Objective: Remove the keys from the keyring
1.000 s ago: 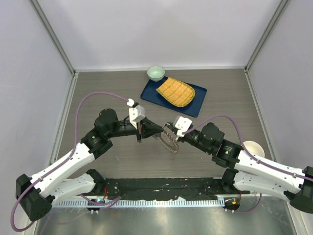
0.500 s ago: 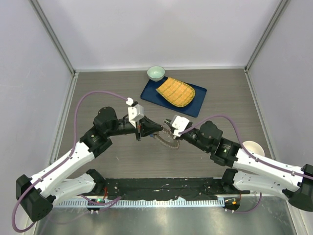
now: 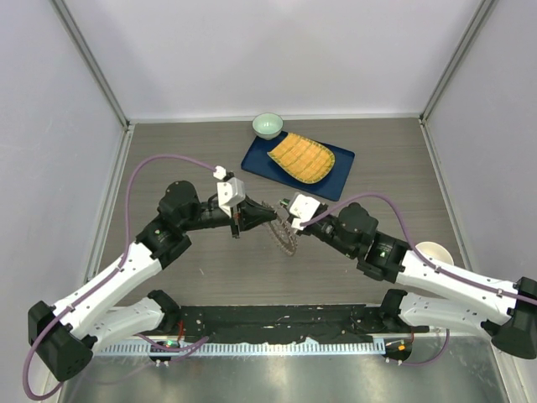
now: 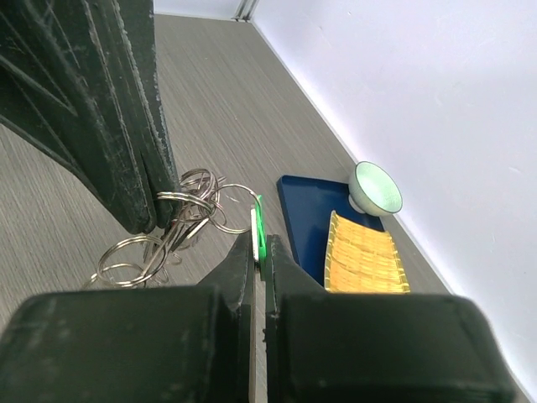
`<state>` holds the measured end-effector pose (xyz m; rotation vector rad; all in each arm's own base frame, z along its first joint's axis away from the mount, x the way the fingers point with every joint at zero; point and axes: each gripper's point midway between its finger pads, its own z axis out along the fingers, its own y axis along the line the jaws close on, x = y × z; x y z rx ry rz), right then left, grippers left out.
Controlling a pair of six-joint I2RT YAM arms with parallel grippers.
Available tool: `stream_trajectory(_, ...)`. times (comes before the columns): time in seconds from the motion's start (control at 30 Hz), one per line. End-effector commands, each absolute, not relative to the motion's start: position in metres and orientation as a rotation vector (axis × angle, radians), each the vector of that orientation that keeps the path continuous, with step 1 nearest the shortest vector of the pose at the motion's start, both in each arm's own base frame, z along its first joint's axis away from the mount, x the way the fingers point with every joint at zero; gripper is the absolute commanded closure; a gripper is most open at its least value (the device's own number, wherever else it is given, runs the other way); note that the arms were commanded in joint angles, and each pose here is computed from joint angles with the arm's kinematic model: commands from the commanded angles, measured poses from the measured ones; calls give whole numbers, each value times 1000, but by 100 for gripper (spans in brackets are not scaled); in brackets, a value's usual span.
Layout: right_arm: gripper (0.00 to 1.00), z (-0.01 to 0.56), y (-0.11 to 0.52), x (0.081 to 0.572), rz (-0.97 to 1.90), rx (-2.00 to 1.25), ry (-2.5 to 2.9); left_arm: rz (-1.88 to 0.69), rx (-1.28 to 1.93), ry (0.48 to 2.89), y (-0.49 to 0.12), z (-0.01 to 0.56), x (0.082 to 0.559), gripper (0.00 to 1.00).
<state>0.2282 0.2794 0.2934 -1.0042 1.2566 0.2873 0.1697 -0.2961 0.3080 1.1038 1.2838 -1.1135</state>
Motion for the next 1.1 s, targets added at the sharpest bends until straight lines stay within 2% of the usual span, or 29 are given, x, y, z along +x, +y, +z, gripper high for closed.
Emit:
stream_trajectory(0.0,99,387,237,253,209,-655,1156,-1248,1189,1380,-290,288,136,100)
stream_trajectory(0.27,99,326,265,217,423,-902,1229,-1105,994,1421,-287,298,174,100)
stream_trajectory(0.5,99,305,268,220,416,-929,1285,-1117,988,1379,-289,307,174,100)
stream_trajectory(0.63,99,306,271,221,425,-922,1286,-1129,985,1400,-290,308,174,100)
stream_trajectory(0.83,99,326,274,214,471,-917,1249,-974,933,1517,-281,292,200,100)
stream_trajectory(0.87,99,327,275,213,486,-913,1252,-954,925,1535,-282,292,205,91)
stream_trajectory(0.93,99,331,276,211,503,-915,1250,-896,924,1574,-280,284,215,82)
stream_trajectory(0.97,99,331,276,211,509,-914,1256,-883,925,1584,-281,285,220,74)
stream_trajectory(1.0,99,331,277,211,514,-910,1259,-872,924,1597,-282,285,222,69)
stream_trajectory(1.03,99,331,277,211,514,-907,1263,-867,932,1594,-283,286,224,60)
stream_trajectory(1.07,99,331,276,213,512,-897,1270,-864,934,1584,-284,291,226,56)
